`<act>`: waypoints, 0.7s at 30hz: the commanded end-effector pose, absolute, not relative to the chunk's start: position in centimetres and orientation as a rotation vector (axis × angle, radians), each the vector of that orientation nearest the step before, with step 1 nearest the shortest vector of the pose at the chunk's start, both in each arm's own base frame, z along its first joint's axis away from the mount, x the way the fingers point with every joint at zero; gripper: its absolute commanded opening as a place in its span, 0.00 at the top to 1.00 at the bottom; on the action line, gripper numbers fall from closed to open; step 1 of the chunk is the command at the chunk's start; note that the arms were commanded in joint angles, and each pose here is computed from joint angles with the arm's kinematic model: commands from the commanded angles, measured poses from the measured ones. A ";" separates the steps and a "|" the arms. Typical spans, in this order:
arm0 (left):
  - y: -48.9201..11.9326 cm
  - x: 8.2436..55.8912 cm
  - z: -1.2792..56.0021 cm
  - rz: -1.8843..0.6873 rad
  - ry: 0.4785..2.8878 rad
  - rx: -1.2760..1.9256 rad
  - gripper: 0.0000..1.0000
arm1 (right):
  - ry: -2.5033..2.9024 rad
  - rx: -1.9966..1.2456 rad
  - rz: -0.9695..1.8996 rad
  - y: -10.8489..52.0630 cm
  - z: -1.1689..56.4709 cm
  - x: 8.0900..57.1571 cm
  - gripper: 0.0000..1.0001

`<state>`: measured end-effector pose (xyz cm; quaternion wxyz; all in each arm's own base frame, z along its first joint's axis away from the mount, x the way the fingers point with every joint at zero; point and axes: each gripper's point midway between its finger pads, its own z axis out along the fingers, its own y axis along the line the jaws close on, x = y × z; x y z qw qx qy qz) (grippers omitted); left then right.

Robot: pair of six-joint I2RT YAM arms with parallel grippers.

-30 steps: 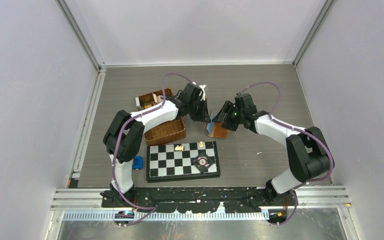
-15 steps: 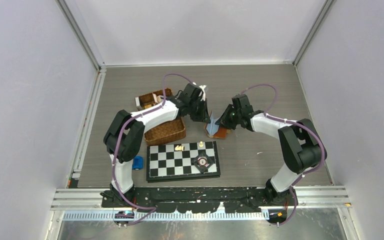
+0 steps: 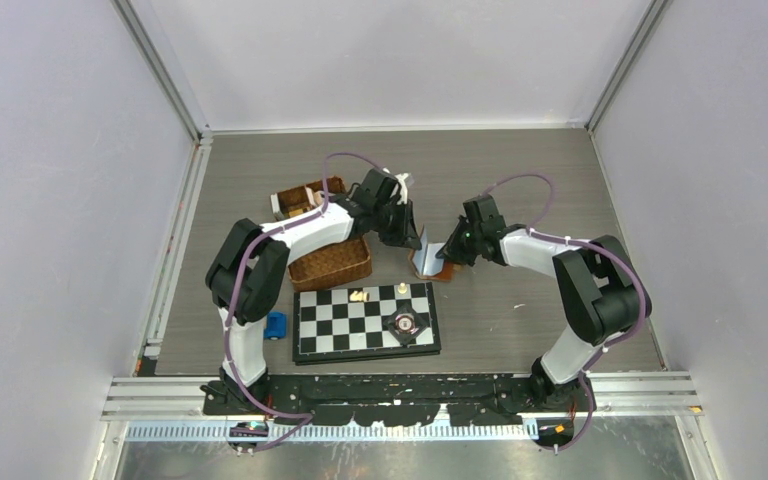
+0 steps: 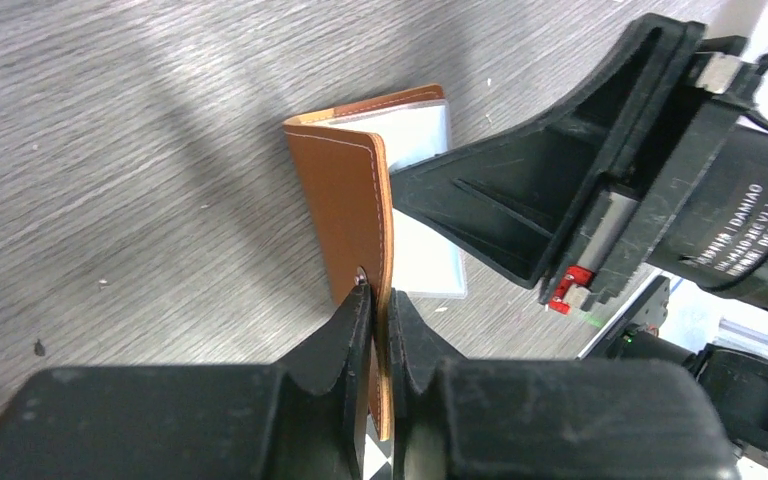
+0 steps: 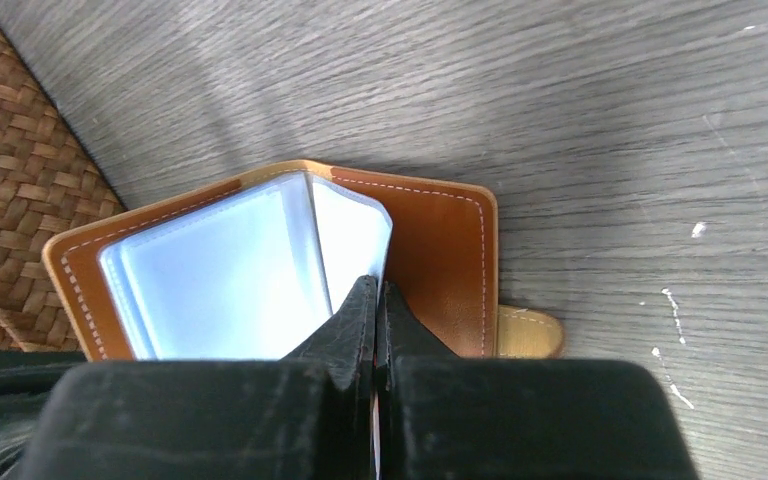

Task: Put the credit cards into the card holder
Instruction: Open the card holder at the center of the board.

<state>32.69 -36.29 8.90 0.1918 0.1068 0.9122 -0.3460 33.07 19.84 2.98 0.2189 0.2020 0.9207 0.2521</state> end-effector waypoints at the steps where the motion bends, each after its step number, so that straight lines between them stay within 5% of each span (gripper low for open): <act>1: -37.8 32.8 11.3 -1.103 2.467 0.337 0.89 | 2.550 0.542 0.648 19.6 2.1 33.3 1.00; 9: -37.7 32.7 11.0 -1.100 2.482 0.351 0.81 | 2.556 0.543 0.647 19.6 1.9 33.4 1.00; 21: -35.2 33.3 9.4 -0.864 2.552 0.367 0.87 | 2.554 0.545 0.634 19.4 2.0 33.3 1.00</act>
